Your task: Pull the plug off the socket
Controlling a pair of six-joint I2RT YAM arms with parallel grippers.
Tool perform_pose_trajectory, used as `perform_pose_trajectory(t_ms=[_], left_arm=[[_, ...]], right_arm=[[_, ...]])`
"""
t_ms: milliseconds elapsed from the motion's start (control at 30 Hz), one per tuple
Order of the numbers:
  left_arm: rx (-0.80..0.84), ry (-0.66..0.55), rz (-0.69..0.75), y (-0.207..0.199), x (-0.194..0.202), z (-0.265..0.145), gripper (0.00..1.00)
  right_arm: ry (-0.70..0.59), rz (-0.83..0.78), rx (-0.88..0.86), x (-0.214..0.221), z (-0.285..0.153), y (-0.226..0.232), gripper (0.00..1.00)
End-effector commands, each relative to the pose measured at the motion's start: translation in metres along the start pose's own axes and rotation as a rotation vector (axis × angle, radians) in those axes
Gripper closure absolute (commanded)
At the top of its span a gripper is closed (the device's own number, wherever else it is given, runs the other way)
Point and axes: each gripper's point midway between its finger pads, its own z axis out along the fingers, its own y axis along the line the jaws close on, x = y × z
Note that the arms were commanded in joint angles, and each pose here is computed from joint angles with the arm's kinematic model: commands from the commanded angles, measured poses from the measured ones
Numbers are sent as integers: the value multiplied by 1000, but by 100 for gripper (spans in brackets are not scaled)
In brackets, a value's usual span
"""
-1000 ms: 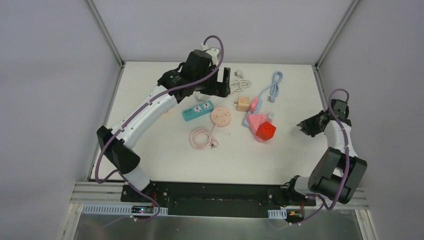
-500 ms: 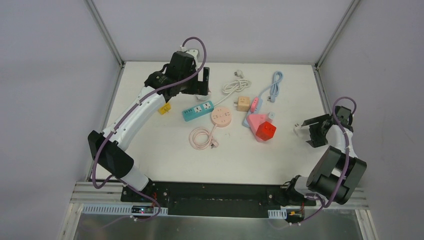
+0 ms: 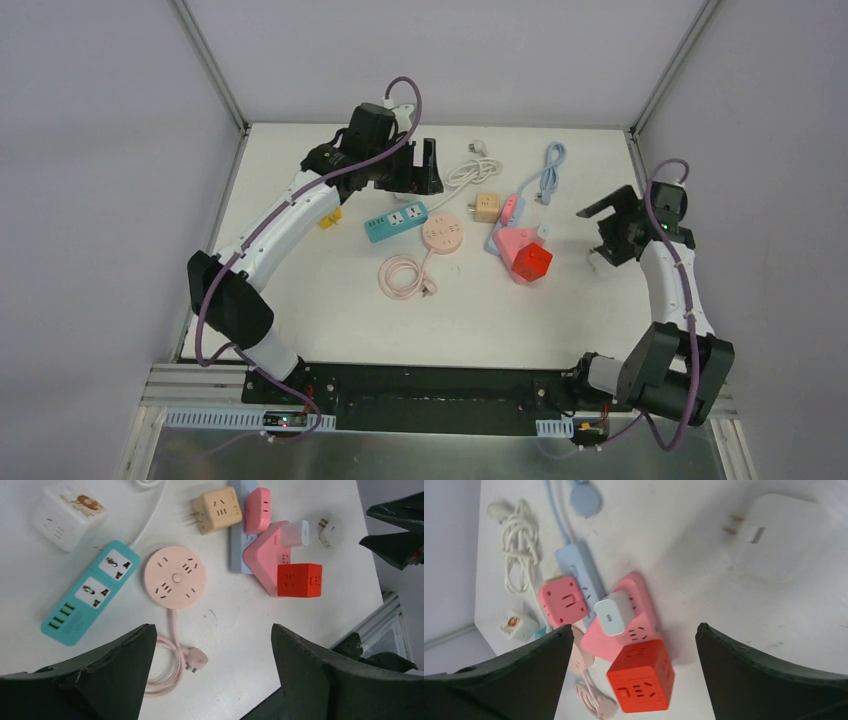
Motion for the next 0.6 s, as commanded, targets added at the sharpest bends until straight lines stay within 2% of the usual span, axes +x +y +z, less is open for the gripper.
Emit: perform_pose_trajectory(t_ms=[0,200,300,433,567], left_arm=[[161,37,-33,-43,3,23,14],[208,133,2,-77,35,62,14],[202,194,-21,-86,53,83,16],[201,249,-58,-94,75,110,20],[160,280,-143,-90,85,134,22]], right_arm=[[47,-99,-75,24,-5,52,5],[70,-168,24,60,13,60,6],[88,-169,75,68,21,49,13],[58,-233,100,64,39,40,15],[150,-290,37,77,54,51,26]])
